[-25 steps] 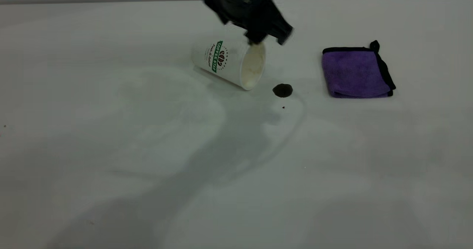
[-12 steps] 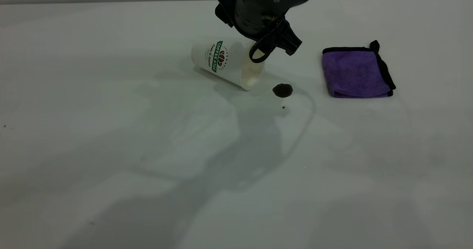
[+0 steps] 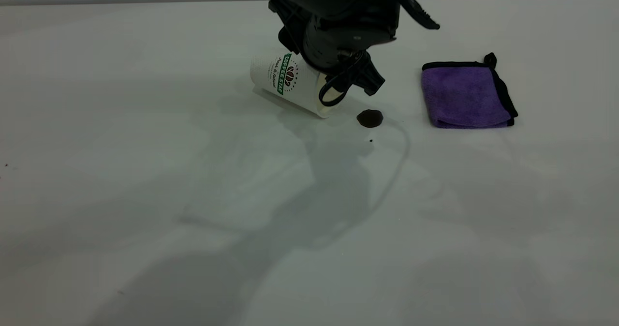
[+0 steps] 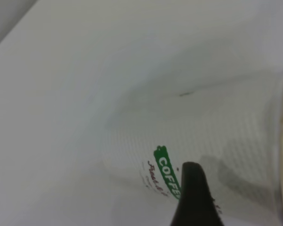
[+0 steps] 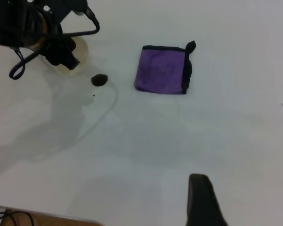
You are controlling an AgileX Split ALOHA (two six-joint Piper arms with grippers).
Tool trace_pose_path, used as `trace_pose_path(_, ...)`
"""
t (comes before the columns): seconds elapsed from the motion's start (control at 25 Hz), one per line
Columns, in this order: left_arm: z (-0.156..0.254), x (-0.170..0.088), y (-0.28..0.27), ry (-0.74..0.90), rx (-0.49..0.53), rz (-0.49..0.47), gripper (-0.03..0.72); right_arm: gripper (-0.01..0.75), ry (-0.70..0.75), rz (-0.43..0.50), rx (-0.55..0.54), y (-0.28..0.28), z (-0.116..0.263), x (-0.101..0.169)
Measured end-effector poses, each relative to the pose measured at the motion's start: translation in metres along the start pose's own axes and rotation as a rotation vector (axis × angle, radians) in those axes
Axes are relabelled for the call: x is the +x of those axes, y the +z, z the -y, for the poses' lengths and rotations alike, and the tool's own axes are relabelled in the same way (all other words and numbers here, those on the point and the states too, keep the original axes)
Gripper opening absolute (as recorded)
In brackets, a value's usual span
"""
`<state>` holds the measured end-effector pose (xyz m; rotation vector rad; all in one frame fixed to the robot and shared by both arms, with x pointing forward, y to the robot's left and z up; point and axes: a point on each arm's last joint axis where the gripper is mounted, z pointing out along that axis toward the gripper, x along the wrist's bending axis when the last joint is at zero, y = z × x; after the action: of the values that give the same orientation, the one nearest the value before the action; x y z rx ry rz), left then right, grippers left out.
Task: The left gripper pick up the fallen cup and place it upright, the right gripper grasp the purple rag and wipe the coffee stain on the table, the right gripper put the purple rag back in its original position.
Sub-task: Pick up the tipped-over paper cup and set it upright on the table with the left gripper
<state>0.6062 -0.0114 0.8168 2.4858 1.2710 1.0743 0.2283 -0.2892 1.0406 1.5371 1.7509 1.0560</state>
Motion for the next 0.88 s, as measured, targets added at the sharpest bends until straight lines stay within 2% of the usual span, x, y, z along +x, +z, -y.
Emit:
trace_pose_path(0.28,0.008,-0.002,0.013,0.004,-0.007,-0.080,0.534,0.492,0.000,0.000,0.000,0.000,0.000,0.000)
trace_pose_path(0.52,0.012,-0.003,0.020,-0.011,-0.022,-0.136,0.438,0.492,0.000,0.000,0.000,0.000,0.000,0.000)
trace_pose_path(0.6,0.014,-0.003,0.021,-0.015,-0.016,-0.143,0.354,0.492,0.000,0.000,0.000,0.000,0.000,0.000)
trace_pose_path(0.76,0.014,0.001,0.020,-0.007,-0.002,-0.185,0.105,0.492,0.000,0.000,0.000,0.000,0.000,0.000)
trace_pose_path(0.88,0.014,0.008,0.017,0.051,0.027,-0.233,0.027,0.492,0.000,0.000,0.000,0.000,0.000,0.000)
